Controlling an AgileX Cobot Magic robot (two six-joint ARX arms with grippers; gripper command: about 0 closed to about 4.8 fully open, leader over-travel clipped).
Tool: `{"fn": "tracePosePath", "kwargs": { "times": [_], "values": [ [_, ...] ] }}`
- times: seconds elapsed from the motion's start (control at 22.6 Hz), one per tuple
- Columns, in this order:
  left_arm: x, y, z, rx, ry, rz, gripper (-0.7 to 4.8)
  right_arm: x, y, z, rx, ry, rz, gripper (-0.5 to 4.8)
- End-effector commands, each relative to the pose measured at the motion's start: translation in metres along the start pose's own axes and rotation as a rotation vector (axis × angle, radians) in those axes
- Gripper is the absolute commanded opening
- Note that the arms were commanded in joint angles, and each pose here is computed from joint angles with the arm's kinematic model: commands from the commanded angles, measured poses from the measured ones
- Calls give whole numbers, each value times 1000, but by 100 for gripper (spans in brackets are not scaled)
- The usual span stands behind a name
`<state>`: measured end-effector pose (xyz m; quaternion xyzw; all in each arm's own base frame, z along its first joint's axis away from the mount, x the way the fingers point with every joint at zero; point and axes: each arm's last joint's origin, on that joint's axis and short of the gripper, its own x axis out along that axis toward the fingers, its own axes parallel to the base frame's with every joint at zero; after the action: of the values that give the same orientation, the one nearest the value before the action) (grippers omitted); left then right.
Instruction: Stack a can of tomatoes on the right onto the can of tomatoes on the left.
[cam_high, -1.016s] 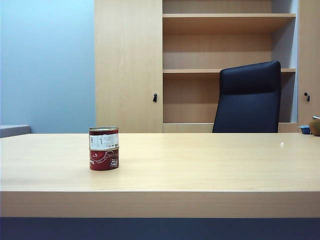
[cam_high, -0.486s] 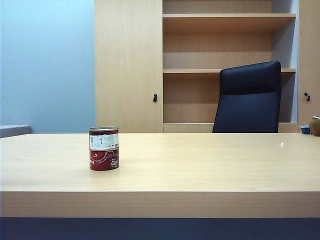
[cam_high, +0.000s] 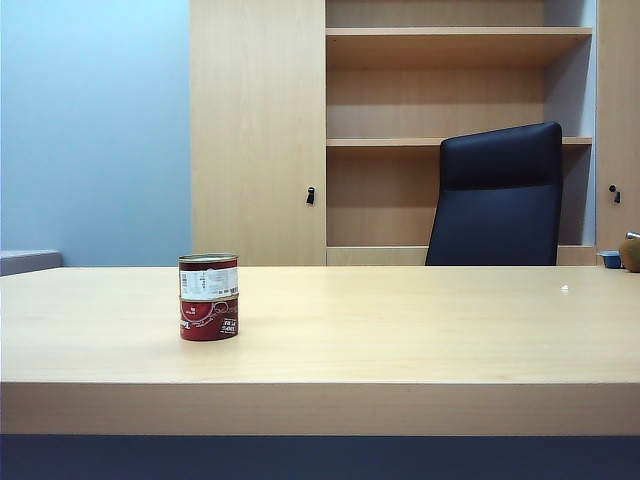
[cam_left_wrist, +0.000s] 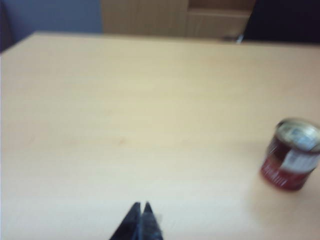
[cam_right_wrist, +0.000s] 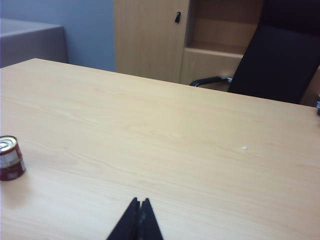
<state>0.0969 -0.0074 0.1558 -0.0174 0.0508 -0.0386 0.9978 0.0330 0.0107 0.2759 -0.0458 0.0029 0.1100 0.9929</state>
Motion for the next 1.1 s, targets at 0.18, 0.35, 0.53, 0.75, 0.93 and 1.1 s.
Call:
{"fn": "tracePosePath", "kwargs": {
  "times": [0.18, 0.35, 0.53, 0.75, 0.93, 1.1],
  "values": [
    [-1, 2, -7, 37, 71, 75, -5, -1, -1, 2, 12, -15, -5, 0],
    [-1, 2, -7, 36, 71, 73, -4, -1, -1, 2, 12, -16, -5, 0],
    [-1, 2, -7, 36, 71, 73, -4, -1, -1, 2, 12, -16, -5, 0],
    [-1, 2, -7, 36, 71, 73, -4, -1, -1, 2, 12, -16, -5, 0],
    [-1, 2, -7, 36, 72, 73, -5, -1, -1, 2, 12, -16, -5, 0],
    [-1, 2, -7, 36, 71, 73, -5, -1, -1, 3, 13, -21, -4, 0]
  ]
}}
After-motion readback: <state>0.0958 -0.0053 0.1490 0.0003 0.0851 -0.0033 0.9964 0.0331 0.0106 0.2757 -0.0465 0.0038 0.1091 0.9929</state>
